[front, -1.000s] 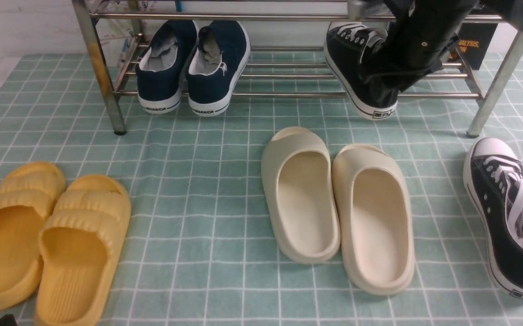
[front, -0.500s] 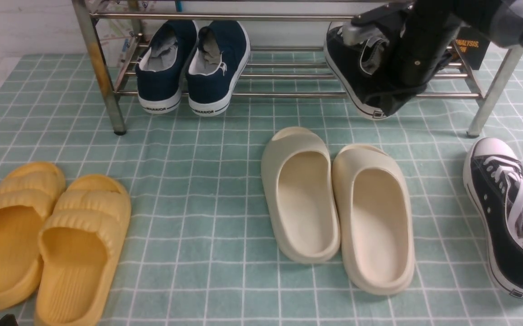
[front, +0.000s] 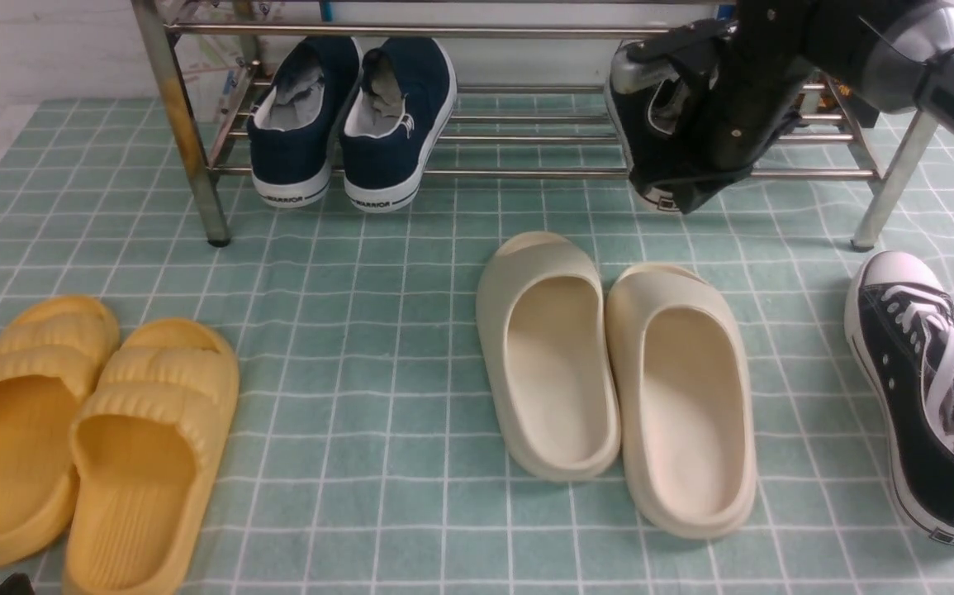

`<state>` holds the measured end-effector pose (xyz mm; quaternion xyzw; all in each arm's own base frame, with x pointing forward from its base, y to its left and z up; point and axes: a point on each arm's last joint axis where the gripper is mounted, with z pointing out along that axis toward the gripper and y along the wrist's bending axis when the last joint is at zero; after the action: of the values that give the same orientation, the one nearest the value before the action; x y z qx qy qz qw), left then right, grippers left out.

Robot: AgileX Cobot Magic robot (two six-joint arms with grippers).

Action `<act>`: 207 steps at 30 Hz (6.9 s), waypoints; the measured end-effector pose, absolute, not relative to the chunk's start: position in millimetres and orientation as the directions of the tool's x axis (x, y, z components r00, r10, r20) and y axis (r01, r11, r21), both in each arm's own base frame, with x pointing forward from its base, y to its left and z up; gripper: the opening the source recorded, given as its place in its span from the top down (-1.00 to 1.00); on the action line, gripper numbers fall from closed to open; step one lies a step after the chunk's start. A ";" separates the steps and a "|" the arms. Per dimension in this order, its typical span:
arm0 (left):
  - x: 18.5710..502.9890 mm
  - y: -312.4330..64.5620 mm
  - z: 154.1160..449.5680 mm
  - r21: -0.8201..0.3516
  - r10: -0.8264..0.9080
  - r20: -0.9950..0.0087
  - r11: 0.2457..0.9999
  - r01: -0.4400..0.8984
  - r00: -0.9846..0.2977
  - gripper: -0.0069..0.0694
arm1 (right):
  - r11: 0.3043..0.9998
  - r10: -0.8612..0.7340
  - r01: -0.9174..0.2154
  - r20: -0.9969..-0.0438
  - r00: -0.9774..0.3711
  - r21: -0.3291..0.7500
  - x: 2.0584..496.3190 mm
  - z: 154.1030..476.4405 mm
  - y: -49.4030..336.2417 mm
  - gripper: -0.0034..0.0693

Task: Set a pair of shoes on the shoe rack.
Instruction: Use the right arm to put a shoe into the shoe rack, then use the right arm to grab the shoe closest to it, then use the right arm to put a shoe into the shoe rack

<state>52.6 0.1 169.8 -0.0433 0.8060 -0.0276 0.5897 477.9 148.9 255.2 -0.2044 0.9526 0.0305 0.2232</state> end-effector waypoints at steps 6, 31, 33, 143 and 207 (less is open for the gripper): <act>52.6 0.1 169.8 -0.095 -0.102 -0.948 0.995 -0.037 -0.301 0.47 | 0.914 -0.368 -0.405 -0.467 -0.804 -0.023 479.6 256.5 151.9 0.91; 52.6 0.1 169.8 -0.095 -0.102 -0.948 0.995 -0.037 -0.301 0.41 | 0.915 -0.347 -0.402 -0.546 -0.763 -0.020 407.8 377.3 132.2 -0.50; 52.6 0.1 169.8 -0.095 -0.102 -0.948 0.995 -0.037 -0.301 0.41 | 0.918 -0.341 -0.396 -0.538 -0.771 -0.014 390.1 384.4 126.6 -0.46; 52.6 0.1 169.8 -0.095 -0.102 -0.948 0.995 -0.037 -0.301 0.20 | 0.954 -0.289 -0.289 -0.520 -0.804 -0.082 510.2 274.5 91.9 0.63; 52.6 0.1 169.8 -0.095 -0.102 -0.948 0.995 -0.037 -0.301 0.19 | 0.969 -0.195 -0.247 -0.626 -0.755 -0.003 411.5 366.6 75.2 -0.39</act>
<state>52.6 0.1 169.8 -0.0433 0.8060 -0.0276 0.5897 411.5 75.2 366.6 -0.1182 0.9359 0.0397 0.3294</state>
